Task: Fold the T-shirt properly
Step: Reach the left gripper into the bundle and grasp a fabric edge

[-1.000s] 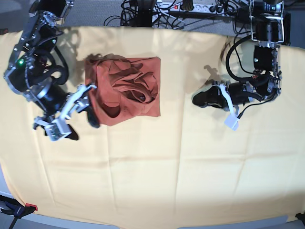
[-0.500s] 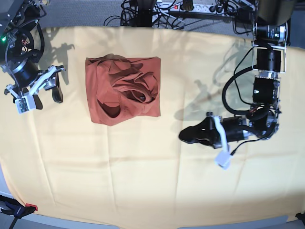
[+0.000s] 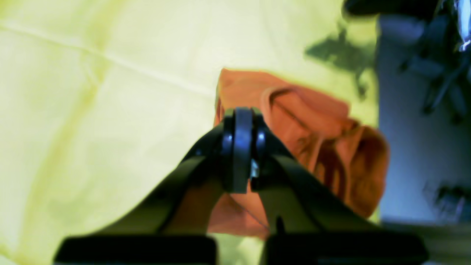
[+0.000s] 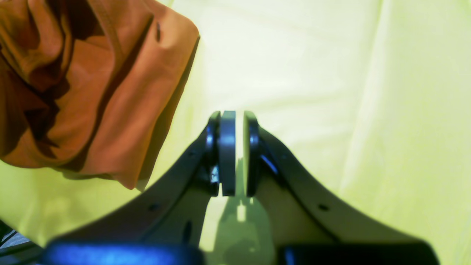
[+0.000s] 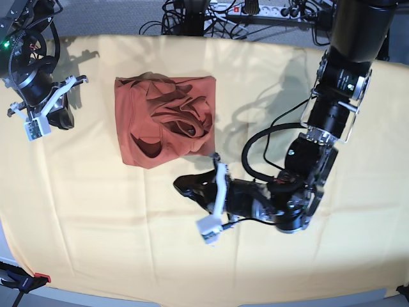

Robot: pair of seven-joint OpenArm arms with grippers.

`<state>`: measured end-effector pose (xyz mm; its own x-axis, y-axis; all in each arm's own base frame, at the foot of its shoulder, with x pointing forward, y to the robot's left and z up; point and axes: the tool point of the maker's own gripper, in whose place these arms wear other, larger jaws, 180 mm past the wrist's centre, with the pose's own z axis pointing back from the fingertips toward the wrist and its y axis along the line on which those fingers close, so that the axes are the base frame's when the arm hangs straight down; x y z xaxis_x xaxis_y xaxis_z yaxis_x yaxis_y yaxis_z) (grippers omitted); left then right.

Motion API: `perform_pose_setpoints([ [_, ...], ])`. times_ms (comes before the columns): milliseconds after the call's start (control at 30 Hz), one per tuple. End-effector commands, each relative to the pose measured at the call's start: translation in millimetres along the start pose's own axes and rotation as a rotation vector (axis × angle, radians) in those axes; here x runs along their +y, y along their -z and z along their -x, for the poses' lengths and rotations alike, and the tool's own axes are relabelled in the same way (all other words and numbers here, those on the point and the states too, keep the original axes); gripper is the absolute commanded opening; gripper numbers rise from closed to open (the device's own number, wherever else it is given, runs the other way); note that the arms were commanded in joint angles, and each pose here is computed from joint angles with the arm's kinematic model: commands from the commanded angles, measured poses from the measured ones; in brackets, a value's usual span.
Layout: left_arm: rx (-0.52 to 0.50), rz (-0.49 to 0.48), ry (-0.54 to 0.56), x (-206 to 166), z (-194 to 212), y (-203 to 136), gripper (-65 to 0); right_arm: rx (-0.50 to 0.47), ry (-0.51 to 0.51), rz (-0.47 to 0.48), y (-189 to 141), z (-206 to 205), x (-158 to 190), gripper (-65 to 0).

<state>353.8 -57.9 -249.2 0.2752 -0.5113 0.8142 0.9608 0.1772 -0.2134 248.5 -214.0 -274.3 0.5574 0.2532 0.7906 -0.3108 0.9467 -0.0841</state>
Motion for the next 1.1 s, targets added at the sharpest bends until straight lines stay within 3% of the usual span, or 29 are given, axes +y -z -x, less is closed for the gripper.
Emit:
perform_pose_setpoints([
  [0, -0.011, -0.01, 0.073, 0.9, -23.1, -4.5, -65.0, -0.043, -0.022, 0.005, -3.5, -12.2, -2.0, -58.9],
  [167, 0.179, 0.046, 0.175, -12.4, -15.4, 6.1, -65.0, -0.04, -0.028, 0.002, -3.5, -11.7, -1.4, -58.8],
  [267, 0.22, 0.083, 0.2, -19.7, -17.0, 6.2, -65.0, -0.041, -0.035, -0.004, -3.4, -11.9, -0.2, -57.1],
  [433, 0.264, 0.084, 0.222, -21.6, -10.1, 12.8, -64.2, -0.042, -0.019, 0.003, -3.5, -11.9, -1.5, -40.0],
  [533, 0.284, 0.095, 0.228, -24.8, -5.3, 16.7, -37.8, -0.042, -0.014, 0.005, -3.4, -12.0, -1.9, -38.1],
  [600, 0.29, 0.099, 0.228, -25.9, -3.6, 17.6, -31.2, -0.042, -0.015, 0.005, -3.4, -12.0, -1.9, -38.1],
  [867, 0.291, 0.193, 0.194, -43.2, -2.4, 15.1, -31.2, -0.043, -0.014, 0.006, -3.4, -12.3, -2.0, -38.2],
  [1067, 0.282, 0.204, 0.189, -45.4, -3.7, 15.1, -31.2, -0.044, -0.014, 0.005, -3.4, -12.3, -1.9, -38.2],
])
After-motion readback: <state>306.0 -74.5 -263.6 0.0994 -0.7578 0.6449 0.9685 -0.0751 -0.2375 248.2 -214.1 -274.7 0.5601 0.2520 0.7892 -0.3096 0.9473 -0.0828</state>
